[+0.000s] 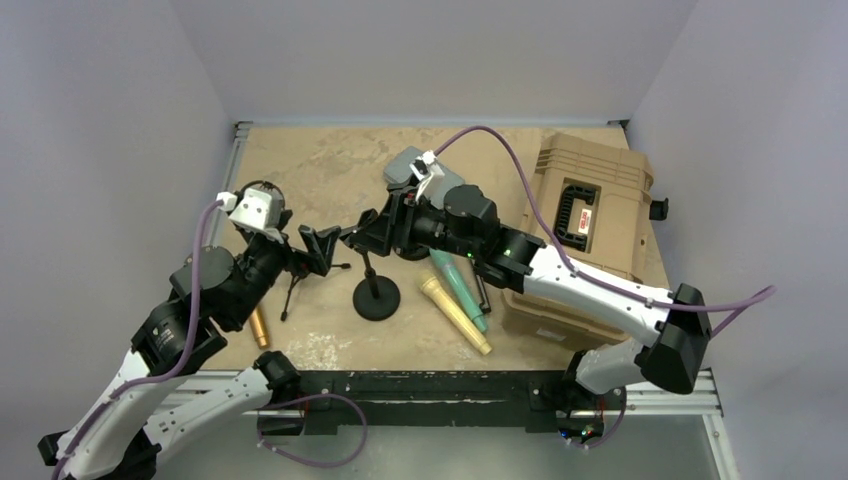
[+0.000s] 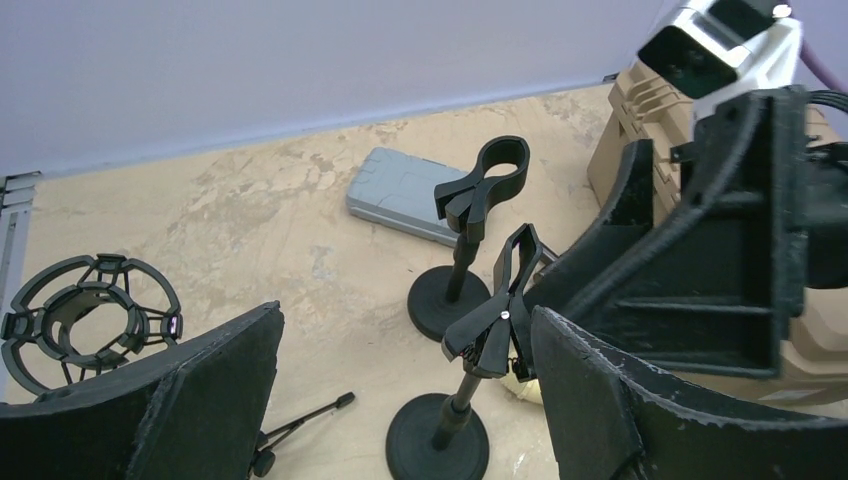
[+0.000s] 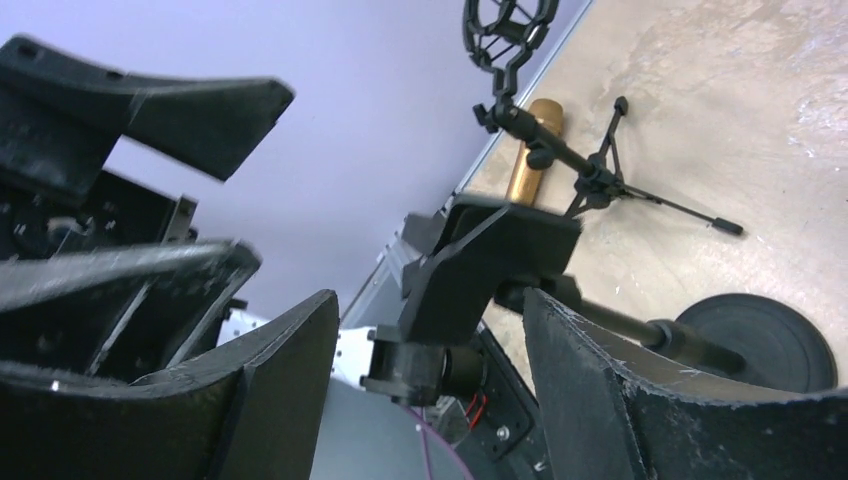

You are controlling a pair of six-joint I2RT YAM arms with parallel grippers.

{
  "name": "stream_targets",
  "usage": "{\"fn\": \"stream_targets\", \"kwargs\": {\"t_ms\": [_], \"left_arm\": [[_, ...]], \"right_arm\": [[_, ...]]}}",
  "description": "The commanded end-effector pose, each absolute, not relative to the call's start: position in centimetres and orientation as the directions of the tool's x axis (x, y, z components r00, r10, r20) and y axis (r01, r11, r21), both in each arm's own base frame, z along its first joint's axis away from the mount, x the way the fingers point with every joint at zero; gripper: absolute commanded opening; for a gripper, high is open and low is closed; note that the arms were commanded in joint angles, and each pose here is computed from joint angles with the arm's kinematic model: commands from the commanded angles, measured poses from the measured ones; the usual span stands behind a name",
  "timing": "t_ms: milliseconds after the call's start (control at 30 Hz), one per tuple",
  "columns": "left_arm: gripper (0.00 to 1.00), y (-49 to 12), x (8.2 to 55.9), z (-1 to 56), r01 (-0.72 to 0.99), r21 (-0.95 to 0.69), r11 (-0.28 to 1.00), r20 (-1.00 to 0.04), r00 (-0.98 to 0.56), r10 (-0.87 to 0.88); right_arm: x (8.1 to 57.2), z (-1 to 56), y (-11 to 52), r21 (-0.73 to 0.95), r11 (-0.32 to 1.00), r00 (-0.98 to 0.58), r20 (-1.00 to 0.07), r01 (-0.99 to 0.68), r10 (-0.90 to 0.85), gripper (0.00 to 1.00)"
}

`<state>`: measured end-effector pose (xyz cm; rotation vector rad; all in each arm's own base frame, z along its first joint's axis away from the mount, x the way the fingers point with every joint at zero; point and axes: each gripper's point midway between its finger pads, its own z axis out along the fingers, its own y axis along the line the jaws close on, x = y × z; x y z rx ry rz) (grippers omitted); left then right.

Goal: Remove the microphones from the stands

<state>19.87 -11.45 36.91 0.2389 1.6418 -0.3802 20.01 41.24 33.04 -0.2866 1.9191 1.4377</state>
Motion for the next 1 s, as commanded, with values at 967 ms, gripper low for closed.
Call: {"fn": "stream_targets", "kwargs": {"t_ms": [967], "left_arm": [[0.92,-11.7,20.4,37.0,0.364,-0.113,0.925,-0.992,-0.095,-0.084]], "right_arm": [[20.1,19.8,41.1,0.738,0.471,-0.805,-0.586,-0.483,0.093,0.53]]}}
